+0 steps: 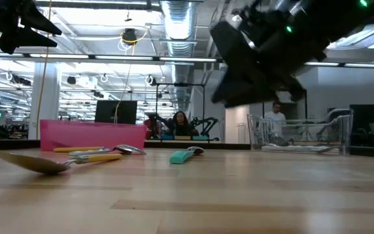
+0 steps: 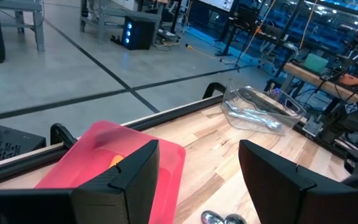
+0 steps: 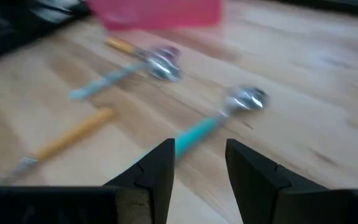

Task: Sort silverware by color (type)
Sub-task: Put the light blue spoon into the yellow bin

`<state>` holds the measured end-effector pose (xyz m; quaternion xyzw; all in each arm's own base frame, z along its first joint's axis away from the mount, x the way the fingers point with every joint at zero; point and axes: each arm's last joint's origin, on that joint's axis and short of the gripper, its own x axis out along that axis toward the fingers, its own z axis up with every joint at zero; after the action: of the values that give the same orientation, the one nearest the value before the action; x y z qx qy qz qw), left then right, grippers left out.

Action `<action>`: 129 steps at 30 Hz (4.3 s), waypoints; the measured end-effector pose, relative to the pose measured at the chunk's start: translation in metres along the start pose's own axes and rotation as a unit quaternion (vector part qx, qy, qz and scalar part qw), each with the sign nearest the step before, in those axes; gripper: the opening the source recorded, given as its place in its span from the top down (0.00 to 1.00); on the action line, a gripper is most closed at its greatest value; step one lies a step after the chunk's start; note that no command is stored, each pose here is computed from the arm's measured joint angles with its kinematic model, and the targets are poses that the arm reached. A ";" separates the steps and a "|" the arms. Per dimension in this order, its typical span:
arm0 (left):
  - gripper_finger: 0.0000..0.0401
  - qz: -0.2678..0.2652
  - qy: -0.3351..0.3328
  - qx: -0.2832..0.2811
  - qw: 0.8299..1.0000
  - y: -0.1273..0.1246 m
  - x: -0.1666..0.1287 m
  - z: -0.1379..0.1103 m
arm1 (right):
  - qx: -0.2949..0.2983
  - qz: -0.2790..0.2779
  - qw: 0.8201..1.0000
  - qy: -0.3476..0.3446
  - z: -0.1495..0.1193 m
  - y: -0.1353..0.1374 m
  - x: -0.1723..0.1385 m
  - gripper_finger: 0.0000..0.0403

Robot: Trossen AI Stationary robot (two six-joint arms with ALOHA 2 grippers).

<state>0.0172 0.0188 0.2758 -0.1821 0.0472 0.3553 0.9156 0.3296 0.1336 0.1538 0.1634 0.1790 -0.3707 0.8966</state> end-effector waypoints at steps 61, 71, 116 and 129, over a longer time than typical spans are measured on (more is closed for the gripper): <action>0.49 0.011 -0.006 -0.001 1.000 0.001 0.000 0.000 | -0.124 0.421 0.894 -0.094 0.053 0.049 -0.006 0.58; 0.49 0.011 -0.006 -0.001 1.000 0.001 0.000 0.000 | -0.114 0.426 0.891 -0.106 0.056 0.050 -0.008 0.58; 0.49 0.006 -0.003 -0.001 1.000 0.000 0.000 0.000 | -0.043 0.052 0.997 -0.045 0.027 0.011 0.022 0.58; 0.49 0.003 -0.001 -0.002 1.000 0.000 0.000 0.000 | -0.028 0.010 0.999 -0.041 -0.016 0.024 0.060 0.58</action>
<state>0.0170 0.0190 0.2757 -0.1831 0.0464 0.3583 0.9143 0.3830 0.1199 0.1168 0.1246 0.1507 -0.3626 0.9112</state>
